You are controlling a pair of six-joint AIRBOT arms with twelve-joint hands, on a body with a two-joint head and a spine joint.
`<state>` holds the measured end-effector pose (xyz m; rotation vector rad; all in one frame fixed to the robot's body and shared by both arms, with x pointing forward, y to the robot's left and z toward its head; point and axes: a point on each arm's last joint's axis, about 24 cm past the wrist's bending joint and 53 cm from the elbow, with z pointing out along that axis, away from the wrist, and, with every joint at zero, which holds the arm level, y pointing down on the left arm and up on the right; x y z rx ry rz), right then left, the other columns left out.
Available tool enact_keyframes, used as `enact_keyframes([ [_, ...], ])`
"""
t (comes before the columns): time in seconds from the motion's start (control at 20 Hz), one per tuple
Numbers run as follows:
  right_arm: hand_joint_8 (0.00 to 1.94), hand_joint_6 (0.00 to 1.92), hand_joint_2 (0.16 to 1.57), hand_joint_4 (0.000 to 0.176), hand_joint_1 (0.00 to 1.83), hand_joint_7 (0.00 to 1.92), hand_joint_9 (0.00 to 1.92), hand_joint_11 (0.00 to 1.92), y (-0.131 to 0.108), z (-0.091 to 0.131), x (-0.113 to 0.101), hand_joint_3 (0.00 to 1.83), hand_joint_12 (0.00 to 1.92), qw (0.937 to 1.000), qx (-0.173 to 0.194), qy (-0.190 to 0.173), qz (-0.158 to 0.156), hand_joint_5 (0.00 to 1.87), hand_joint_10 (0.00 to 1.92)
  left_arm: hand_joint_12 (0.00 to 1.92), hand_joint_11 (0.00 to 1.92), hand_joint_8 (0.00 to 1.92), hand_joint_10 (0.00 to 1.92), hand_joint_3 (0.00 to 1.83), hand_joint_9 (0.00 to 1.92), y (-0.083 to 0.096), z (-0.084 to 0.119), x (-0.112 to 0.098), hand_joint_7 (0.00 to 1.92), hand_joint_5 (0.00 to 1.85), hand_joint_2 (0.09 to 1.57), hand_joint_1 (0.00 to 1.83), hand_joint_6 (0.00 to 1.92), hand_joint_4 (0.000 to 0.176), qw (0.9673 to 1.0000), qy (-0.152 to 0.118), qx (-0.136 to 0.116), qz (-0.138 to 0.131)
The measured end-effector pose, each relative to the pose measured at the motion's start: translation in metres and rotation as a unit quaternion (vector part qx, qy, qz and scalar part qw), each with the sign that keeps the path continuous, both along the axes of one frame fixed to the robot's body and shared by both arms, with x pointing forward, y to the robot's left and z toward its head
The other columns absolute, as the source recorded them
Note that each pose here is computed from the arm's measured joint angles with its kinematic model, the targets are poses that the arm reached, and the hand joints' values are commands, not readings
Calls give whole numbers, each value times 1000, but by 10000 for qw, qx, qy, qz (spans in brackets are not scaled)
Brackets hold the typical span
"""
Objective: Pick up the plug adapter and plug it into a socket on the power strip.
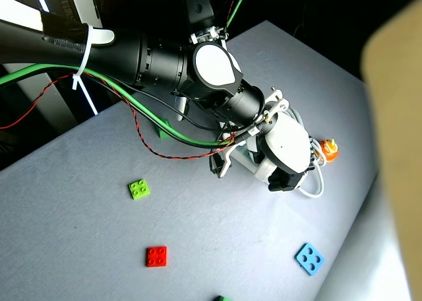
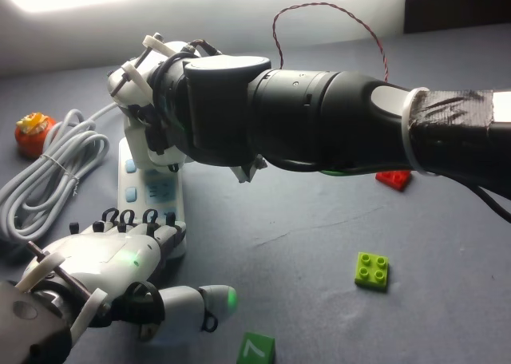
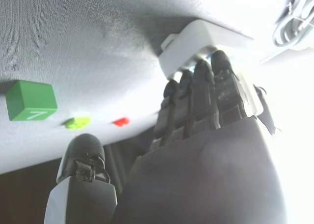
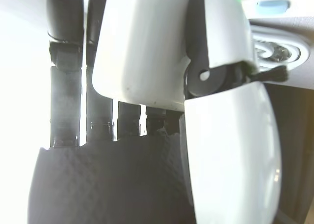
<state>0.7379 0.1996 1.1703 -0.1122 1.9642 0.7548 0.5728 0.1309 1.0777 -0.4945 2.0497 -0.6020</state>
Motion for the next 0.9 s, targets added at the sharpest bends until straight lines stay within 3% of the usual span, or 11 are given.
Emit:
enact_keyframes([
  [0.75,814,913,1067,0,1388,1082,1072,893,-2,3,2,0,909,9999,97,18,67,966,926,208,0,1,1,0,130,0,0,0,143,88,1160,0,1,0,10000,1,-2,-3],
  [0.8,778,938,1078,0,1270,1122,1076,855,-2,3,2,0,917,9999,102,18,73,987,541,186,0,1,1,0,122,0,0,0,134,82,1158,0,1,0,10000,1,-2,-3],
  [0.85,761,950,1075,0,1246,1135,1126,839,-3,3,2,4,920,9999,116,15,84,987,307,182,0,1,1,0,120,0,0,0,134,82,1156,0,1,0,10000,2,-3,-5],
  [0.9,761,950,1075,0,1246,1135,1126,839,-3,3,2,4,920,9999,120,15,85,987,307,182,0,1,1,0,120,0,0,0,134,82,1156,0,1,0,10000,2,-3,-5],
])
